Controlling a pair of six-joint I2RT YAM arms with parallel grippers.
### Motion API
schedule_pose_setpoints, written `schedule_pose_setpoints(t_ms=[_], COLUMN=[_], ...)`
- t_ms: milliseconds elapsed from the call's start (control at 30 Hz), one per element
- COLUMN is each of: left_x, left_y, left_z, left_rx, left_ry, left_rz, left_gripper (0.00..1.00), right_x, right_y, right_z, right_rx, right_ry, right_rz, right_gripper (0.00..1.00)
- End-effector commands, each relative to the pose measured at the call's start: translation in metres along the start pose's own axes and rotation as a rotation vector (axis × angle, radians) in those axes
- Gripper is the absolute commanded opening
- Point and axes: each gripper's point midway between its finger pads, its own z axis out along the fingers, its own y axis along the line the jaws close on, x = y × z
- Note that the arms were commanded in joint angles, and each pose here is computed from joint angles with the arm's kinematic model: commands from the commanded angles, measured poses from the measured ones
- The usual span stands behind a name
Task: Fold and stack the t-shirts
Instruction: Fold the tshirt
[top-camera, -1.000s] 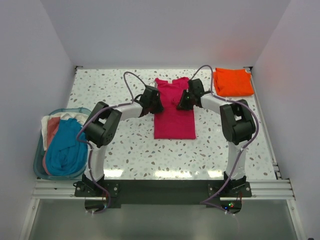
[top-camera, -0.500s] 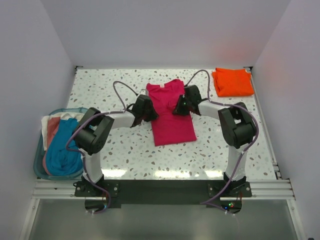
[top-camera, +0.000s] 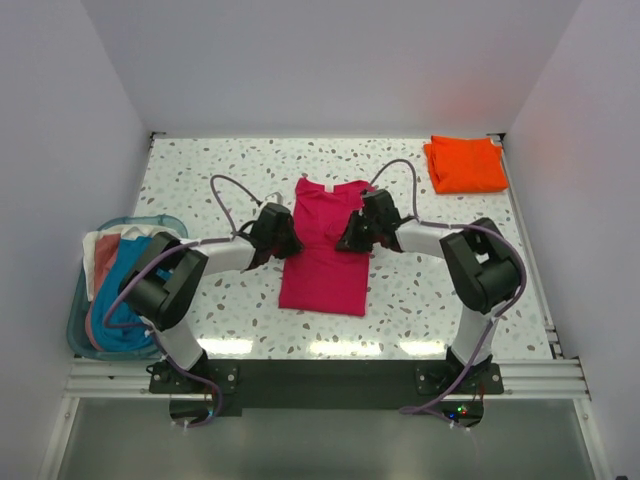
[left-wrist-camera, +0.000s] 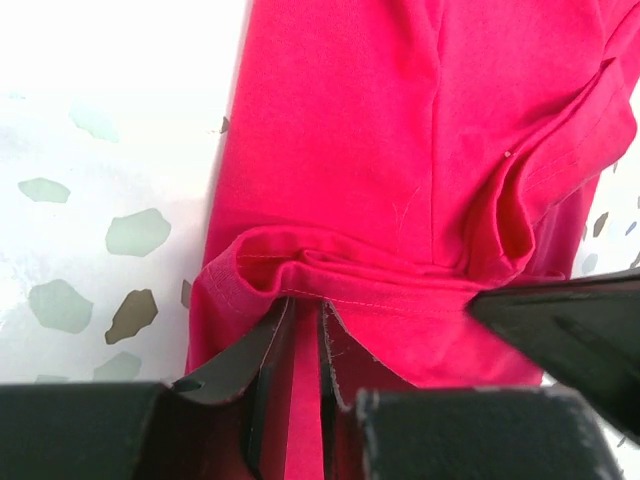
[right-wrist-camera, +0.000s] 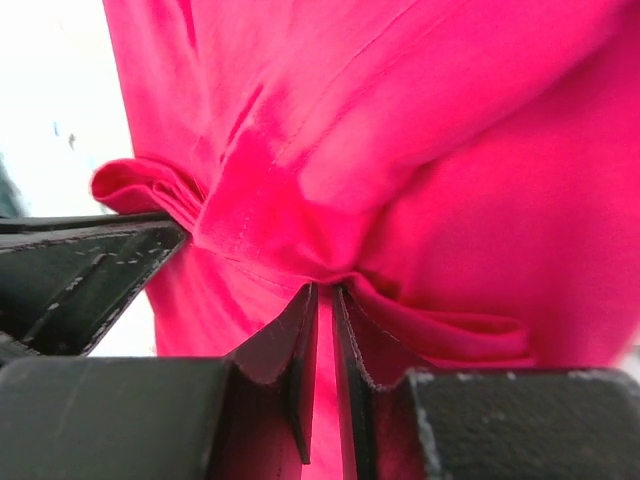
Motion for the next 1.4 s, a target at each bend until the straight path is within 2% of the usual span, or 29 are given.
schedule_pose_setpoints(t_ms=[0, 267, 367, 500, 600, 633, 733, 767, 900, 933, 1033, 1167, 1367], left_x=[-0.011, -0.025, -0.03, -0.047, -0.052, -0.051, -0.032, -0.014, 0.028, 0.033, 0.064, 0.09, 0.11], left_y=[0.004, -0.01, -0.02, -0.039, -0.023, -0.016, 0.006, 0.023, 0.037, 0.033, 0.039, 0.044, 0.057], left_z=[-0.008, -0.009, -0.012, -0.036, -0.056, -0.068, -0.088, -0.089, -0.105, -0.112, -0.12, -0.124, -0.122], left_rx=[-0.038, -0.007, 0.029, 0.112, 0.024, -0.005, -0.03, -0.048, 0.013, 0.05, 0.137, 0.189, 0.191], left_ry=[-0.022, -0.026, -0.029, -0.089, -0.111, -0.107, -0.096, -0.06, 0.045, 0.057, 0.124, 0.2, 0.24], left_rz=[0.042, 0.089, 0.104, 0.13, 0.131, 0.127, 0.098, 0.094, 0.069, 0.064, 0.049, 0.028, 0.002], left_gripper=[0.21, 0.24, 0.29, 0.51, 0.6, 0.61, 0.63, 0.63, 0.63, 0.63, 0.63, 0.63, 0.63], right_x=[-0.029, -0.047, -0.047, -0.051, -0.044, -0.028, 0.012, 0.022, 0.079, 0.083, 0.109, 0.126, 0.143], right_y=[-0.014, -0.038, -0.045, -0.05, -0.052, -0.058, -0.06, -0.061, -0.06, -0.055, -0.056, -0.053, -0.05], right_z=[-0.021, -0.045, -0.047, -0.067, -0.09, -0.094, -0.109, -0.112, -0.125, -0.13, -0.134, -0.133, -0.117], right_rx=[-0.045, -0.04, -0.01, 0.062, 0.094, 0.104, 0.093, 0.098, 0.091, 0.075, 0.078, 0.051, 0.051], right_ry=[-0.005, -0.031, -0.027, -0.075, -0.097, -0.077, -0.038, -0.024, 0.038, 0.027, 0.055, 0.057, 0.06], right_rz=[0.064, 0.1, 0.095, 0.054, 0.028, 0.033, 0.018, 0.014, 0.018, 0.01, 0.035, 0.085, 0.13], right_gripper=[0.16, 0.17, 0.17, 0.17, 0.18, 0.22, 0.29, 0.31, 0.39, 0.44, 0.51, 0.51, 0.5])
